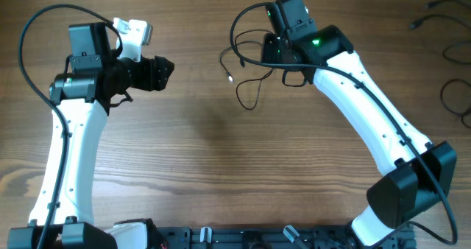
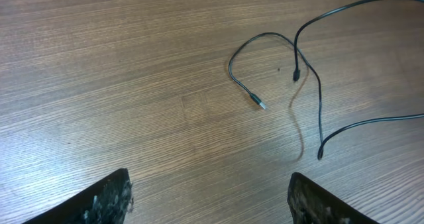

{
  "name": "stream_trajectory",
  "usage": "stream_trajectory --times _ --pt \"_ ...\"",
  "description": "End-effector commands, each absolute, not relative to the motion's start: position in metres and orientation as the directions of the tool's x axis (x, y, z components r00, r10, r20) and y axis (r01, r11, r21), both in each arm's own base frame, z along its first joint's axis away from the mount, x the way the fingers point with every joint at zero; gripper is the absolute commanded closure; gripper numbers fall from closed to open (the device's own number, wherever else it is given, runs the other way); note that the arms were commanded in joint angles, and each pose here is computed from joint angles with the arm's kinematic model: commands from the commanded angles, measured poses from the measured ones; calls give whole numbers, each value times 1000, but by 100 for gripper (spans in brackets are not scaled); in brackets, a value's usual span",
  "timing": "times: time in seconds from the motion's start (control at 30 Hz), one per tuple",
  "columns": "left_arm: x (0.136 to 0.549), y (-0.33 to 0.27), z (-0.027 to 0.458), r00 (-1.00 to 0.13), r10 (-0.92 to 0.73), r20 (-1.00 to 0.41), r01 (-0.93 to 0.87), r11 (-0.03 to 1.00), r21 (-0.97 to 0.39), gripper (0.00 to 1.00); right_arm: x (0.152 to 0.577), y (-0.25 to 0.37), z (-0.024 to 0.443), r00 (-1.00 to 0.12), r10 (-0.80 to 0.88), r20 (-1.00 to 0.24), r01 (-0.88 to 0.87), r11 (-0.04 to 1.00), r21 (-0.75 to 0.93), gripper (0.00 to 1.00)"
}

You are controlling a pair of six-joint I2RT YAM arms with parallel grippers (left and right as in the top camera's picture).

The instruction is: Untangle cables

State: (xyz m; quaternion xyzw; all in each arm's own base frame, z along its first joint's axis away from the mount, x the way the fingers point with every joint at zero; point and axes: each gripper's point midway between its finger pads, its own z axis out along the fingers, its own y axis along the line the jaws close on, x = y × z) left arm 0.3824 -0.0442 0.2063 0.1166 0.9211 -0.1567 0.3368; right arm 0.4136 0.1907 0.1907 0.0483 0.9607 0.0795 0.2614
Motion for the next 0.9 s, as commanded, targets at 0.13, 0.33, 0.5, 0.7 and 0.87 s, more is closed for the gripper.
stream_trajectory --times 0.13,0.33,0.5,0.7,0.87 --pt "383 -47 207 -741 120 -661 341 915 -216 23 413 197 196 -857 142 -496 43 978 205 75" --pt "382 -47 206 -745 119 -656 339 915 -219 23 414 198 187 -865 143 -480 52 979 198 43" --pt "381 -52 208 -740 118 -662 360 901 -242 23 410 201 184 -878 138 -457 44 977 210 31" --pt "380 -53 209 -739 118 -663 364 898 -246 23 406 196 161 -893 192 -406 131 976 173 30" --pt "380 -53 209 -739 118 -663 364 898 -246 23 399 203 125 -896 220 -387 192 975 110 30"
